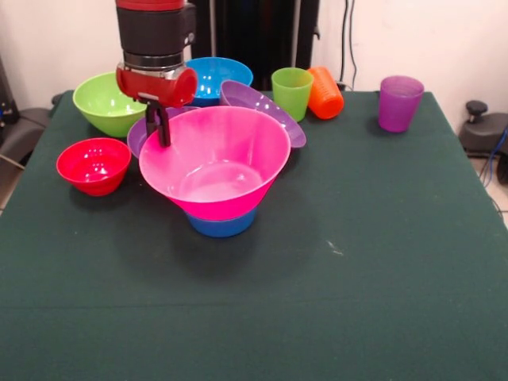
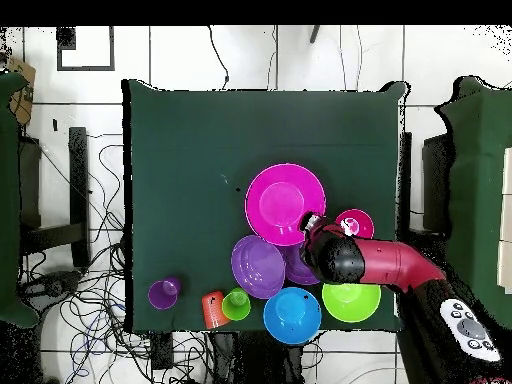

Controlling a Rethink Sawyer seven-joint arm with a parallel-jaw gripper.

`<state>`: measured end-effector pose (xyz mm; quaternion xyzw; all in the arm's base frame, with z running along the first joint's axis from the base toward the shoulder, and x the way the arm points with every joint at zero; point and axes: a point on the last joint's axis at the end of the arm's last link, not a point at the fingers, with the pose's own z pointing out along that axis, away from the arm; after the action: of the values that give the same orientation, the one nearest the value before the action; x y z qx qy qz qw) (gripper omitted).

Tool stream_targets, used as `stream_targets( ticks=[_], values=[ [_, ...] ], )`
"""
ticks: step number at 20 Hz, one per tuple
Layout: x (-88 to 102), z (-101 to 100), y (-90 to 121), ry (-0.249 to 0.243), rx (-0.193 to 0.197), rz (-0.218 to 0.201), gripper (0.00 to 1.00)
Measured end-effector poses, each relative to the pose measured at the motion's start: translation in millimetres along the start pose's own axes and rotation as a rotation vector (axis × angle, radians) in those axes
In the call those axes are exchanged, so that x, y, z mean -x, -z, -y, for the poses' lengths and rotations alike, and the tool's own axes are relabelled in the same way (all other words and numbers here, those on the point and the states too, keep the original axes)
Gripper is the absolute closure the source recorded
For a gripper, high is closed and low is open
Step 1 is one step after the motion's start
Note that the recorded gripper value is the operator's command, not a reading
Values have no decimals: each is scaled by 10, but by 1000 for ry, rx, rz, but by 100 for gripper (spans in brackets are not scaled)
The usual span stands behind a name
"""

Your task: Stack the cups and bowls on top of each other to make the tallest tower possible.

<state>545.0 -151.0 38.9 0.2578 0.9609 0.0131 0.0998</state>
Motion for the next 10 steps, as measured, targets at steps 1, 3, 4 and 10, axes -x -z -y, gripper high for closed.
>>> stream_targets(
  ticks=[1,3,4,10],
  values=[
    [-2,-4,1,2,-3,1,100],
    [-6,-13,3,7,-9,2,100],
    [-7,-15,3,9,-12,3,100],
    [-46,-53,46,37,-48,12,100]
  ],
)
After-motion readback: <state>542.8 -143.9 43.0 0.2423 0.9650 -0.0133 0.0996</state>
